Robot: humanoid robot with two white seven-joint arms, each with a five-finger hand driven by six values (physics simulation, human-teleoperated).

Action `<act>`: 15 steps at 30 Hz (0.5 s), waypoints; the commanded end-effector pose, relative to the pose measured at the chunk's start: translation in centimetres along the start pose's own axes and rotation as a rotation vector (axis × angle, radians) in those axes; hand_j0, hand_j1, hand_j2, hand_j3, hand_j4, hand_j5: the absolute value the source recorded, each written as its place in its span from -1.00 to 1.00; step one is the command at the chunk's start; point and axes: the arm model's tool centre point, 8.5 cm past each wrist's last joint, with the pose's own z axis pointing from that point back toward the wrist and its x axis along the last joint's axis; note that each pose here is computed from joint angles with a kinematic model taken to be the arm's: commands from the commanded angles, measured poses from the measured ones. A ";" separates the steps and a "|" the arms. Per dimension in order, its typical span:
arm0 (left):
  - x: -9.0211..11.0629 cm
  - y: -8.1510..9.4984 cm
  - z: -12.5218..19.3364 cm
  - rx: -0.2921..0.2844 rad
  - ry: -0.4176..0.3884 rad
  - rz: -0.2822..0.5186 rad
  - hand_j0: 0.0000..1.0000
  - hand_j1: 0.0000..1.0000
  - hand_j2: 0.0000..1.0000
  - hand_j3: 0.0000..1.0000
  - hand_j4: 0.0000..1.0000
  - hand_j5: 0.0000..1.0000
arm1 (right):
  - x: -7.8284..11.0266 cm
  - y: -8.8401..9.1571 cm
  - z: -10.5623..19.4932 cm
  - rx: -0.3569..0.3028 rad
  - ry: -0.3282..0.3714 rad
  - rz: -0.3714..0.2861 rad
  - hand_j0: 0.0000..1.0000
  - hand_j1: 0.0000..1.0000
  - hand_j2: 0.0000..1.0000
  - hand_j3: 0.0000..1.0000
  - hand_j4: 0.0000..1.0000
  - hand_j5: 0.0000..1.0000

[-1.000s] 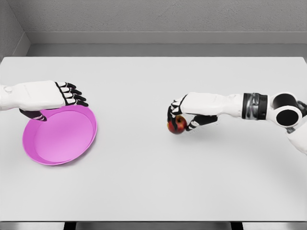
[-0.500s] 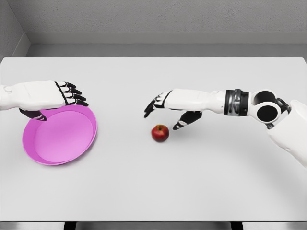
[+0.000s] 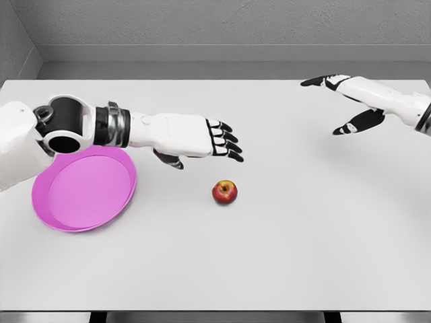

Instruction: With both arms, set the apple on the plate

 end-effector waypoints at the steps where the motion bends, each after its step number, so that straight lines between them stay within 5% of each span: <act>1: 1.8 -0.3 -3.5 -0.039 -0.082 -0.007 1.00 1.00 1.00 1.00 1.00 1.00 | -0.1 -0.1 0.1 -0.008 0.002 -0.007 1.00 1.00 1.00 1.00 1.00 1.00; 7: 1.9 -0.8 -3.7 -0.058 -0.082 -0.011 1.00 1.00 1.00 1.00 1.00 1.00 | 0.1 -0.2 -0.1 -0.008 -0.002 -0.003 1.00 1.00 1.00 1.00 1.00 1.00; 15: -1.8 -3.2 -3.8 -0.097 0.014 0.079 1.00 1.00 1.00 1.00 1.00 1.00 | 0.2 -0.1 -0.2 -0.003 -0.006 0.002 1.00 1.00 1.00 1.00 1.00 1.00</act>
